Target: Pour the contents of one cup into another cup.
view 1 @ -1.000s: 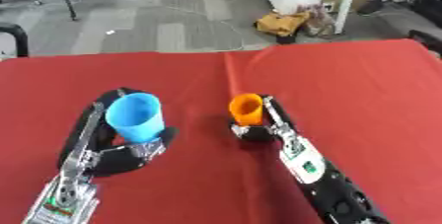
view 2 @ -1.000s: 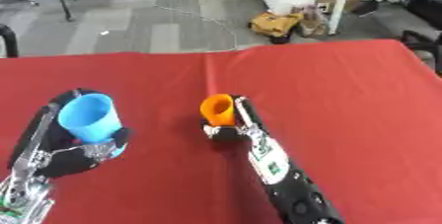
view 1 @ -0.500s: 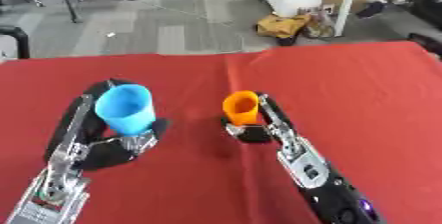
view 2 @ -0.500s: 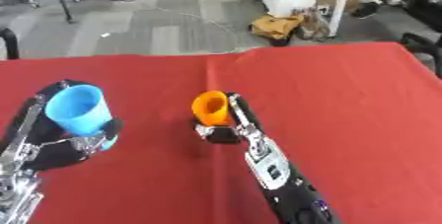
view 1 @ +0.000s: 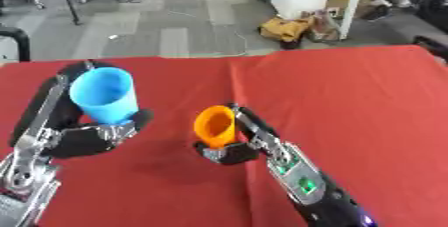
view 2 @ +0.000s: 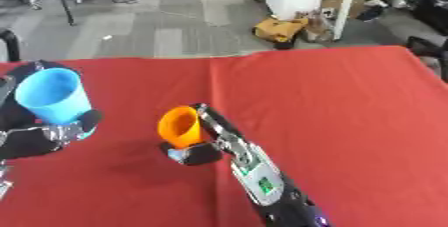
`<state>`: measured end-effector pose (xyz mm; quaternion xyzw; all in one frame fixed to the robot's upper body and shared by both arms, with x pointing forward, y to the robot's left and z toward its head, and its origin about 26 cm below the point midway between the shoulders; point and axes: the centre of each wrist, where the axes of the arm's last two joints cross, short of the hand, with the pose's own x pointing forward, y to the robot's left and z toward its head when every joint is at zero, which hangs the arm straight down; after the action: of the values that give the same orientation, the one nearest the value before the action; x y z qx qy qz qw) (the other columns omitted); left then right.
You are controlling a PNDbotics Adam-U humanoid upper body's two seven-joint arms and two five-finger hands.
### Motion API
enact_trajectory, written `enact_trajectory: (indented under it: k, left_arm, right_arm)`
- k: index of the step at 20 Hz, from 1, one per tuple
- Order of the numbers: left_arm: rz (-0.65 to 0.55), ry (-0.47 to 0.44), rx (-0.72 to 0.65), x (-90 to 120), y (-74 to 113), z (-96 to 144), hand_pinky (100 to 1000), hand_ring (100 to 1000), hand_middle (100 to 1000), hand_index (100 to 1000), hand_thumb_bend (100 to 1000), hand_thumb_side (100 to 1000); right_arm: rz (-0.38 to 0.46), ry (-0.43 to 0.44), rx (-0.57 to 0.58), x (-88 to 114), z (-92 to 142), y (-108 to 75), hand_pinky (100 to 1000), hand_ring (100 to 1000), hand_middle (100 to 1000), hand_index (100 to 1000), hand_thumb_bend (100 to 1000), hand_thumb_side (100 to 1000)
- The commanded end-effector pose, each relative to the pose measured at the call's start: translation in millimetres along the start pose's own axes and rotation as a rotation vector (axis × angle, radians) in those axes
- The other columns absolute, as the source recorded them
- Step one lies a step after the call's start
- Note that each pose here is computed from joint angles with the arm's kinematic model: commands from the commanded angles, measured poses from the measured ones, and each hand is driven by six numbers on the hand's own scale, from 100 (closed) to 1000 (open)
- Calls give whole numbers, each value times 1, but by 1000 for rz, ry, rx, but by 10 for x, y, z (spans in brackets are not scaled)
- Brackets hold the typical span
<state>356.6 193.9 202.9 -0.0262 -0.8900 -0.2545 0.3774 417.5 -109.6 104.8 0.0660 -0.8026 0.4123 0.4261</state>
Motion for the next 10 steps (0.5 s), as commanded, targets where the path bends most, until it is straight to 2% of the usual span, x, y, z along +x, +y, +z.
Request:
enact_trajectory:
  k: [1,4,10]
  left_arm:
    - [-31,-50,-30,137,85,-82,468,335,370,624,579,100]
    - [-40,-67,-50,173,86,-126,464,333,368,625,583,100]
    - [-137,-121,-107,219,94,-298,457,332,368,626,583,100]
  right_arm:
    - [-5,-88,82,202,-147,38,719,382,352,454,316,100]
    - [-16,-115,123,259,-196,76,720,383,353,455,320,100]
    - [-48,-179,195,402,-291,159,720,383,353,455,323,100]
